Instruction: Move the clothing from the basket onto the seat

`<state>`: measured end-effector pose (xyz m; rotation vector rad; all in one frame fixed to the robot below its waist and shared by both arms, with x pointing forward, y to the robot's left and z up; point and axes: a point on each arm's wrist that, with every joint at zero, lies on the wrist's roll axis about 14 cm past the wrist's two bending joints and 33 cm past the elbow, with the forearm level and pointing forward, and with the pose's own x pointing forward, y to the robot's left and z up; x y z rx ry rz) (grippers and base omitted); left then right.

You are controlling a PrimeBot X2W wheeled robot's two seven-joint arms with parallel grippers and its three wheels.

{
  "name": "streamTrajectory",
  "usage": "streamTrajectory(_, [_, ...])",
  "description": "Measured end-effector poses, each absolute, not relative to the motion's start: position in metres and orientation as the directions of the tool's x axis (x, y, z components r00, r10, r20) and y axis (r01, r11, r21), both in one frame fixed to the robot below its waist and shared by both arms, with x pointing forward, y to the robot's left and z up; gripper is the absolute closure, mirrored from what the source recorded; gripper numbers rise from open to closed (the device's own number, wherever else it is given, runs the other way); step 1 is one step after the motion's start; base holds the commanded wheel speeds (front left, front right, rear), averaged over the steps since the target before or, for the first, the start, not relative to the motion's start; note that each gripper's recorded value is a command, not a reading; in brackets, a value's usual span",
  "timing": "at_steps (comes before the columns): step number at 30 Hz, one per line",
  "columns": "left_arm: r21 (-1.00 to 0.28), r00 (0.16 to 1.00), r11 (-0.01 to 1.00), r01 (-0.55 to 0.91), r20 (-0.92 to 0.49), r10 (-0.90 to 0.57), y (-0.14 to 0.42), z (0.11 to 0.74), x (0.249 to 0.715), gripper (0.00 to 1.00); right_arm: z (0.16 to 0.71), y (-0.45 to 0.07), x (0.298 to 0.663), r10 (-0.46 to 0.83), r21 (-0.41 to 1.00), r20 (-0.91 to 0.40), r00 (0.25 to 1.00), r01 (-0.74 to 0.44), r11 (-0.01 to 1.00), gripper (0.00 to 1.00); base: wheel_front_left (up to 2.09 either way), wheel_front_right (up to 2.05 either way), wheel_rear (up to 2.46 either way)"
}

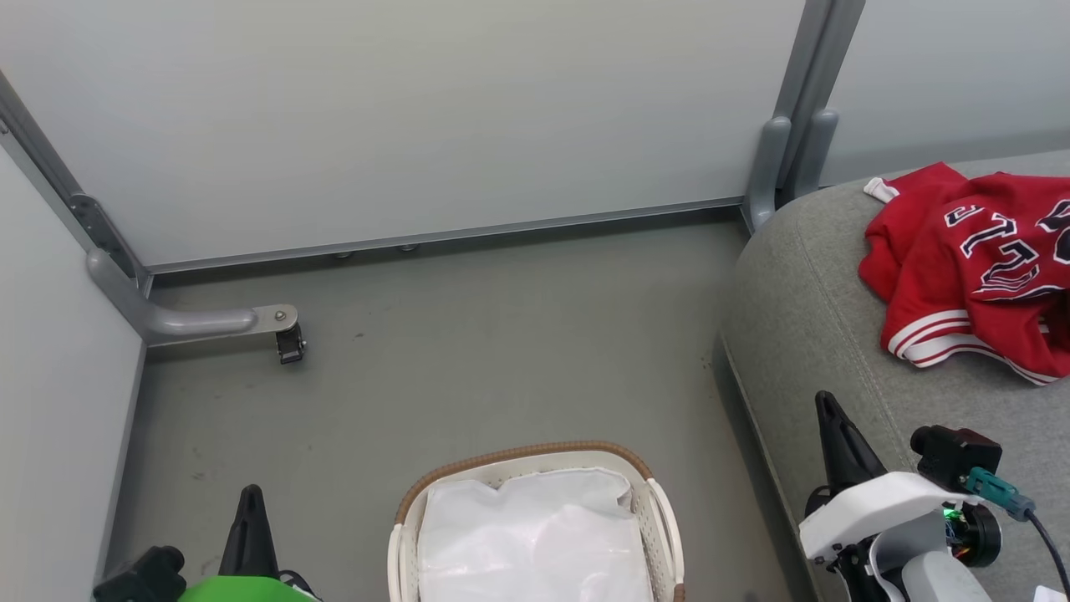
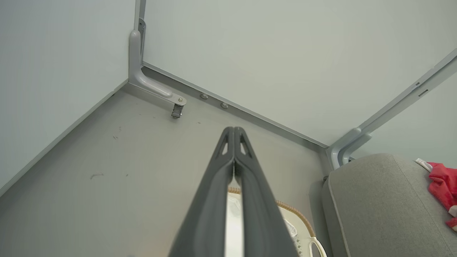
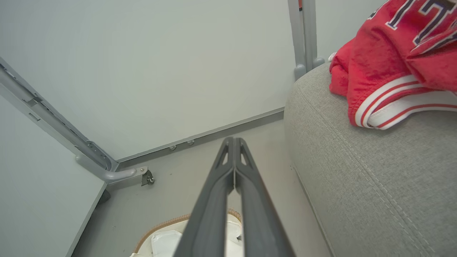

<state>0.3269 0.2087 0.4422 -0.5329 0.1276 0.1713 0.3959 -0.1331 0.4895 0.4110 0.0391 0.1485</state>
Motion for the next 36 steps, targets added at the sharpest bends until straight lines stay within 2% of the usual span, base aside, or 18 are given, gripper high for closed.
streamTrajectory(18, [-0.692, 0.978, 0.691, -0.208, -0.172, 0.122, 0.211, 0.45, 0.34, 1.0, 0.49, -0.151, 0.397, 0.088, 0.638, -0.034, 0.996, -0.046, 0.768, 1.0, 0.0, 0.0, 0.0])
streamTrajectory(36, [-0.826, 0.982, 0.532, -0.188, -0.159, 0.099, 0.21, 0.459, 0.351, 1.0, 0.491, -0.164, 0.396, 0.055, 0.798, -0.049, 0.997, 0.006, 0.603, 1.0, 0.0, 0.0, 0.0])
